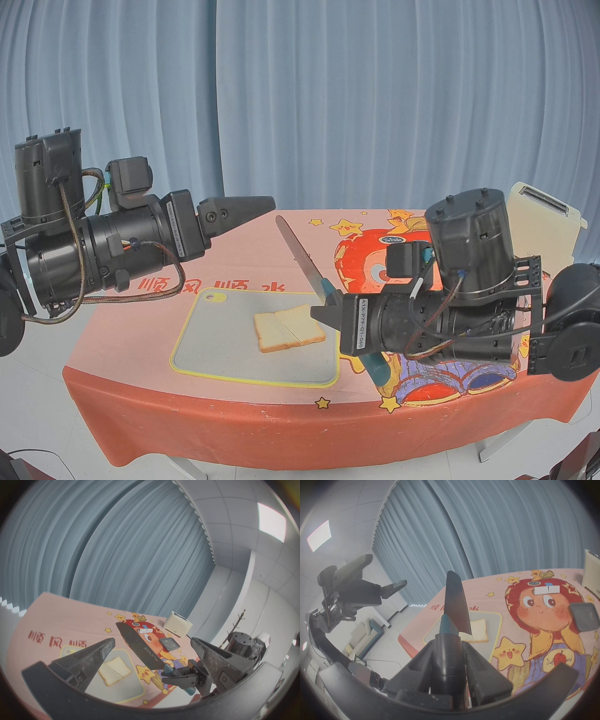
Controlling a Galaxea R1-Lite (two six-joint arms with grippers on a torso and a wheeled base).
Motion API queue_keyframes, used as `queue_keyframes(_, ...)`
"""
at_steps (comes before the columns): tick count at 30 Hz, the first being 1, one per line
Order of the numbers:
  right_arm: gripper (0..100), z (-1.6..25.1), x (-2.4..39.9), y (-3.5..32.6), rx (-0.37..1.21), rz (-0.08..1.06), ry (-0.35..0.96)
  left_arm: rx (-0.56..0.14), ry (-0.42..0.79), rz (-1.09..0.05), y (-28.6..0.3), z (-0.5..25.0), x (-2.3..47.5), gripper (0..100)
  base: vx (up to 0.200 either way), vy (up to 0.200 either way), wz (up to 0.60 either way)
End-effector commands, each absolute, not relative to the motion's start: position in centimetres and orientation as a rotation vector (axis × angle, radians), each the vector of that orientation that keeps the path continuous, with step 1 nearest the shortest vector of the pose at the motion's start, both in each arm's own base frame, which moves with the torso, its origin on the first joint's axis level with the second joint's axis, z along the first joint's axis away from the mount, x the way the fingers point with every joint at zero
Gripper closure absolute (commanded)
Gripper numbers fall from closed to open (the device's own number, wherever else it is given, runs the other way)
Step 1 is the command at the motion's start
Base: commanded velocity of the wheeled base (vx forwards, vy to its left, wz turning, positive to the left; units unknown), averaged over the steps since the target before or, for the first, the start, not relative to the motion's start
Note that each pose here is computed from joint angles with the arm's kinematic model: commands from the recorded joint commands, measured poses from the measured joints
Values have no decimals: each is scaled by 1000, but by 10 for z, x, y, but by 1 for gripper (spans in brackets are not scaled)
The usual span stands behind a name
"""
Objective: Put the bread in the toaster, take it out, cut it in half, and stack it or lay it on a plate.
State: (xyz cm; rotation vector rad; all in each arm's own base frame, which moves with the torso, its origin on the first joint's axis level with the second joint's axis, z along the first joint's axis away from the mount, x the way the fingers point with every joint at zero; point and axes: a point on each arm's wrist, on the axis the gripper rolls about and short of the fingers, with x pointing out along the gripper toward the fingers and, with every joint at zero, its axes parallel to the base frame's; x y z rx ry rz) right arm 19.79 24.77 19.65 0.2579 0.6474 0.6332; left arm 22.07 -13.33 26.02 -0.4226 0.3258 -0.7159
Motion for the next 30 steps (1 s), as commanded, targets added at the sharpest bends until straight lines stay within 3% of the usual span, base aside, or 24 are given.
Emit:
queue_keyframes(1, 100, 176, 207, 263, 273, 607, 707, -342, 330, -716, -140, 239, 236, 0, 0, 0, 0)
queue_keyframes(8, 100, 158, 204, 262, 237, 594, 759, -337, 285, -794, -144, 241, 239, 0, 0, 0, 0)
queue_keyframes(19, 100, 154, 207, 244, 175, 692, 796, -331, 306, -796, -151, 235, 250, 0, 0, 0, 0)
queue_keyframes(30, 100, 144, 207, 243, 128, 694, 815, -323, 352, -789, -163, 221, 268, 0, 0, 0, 0)
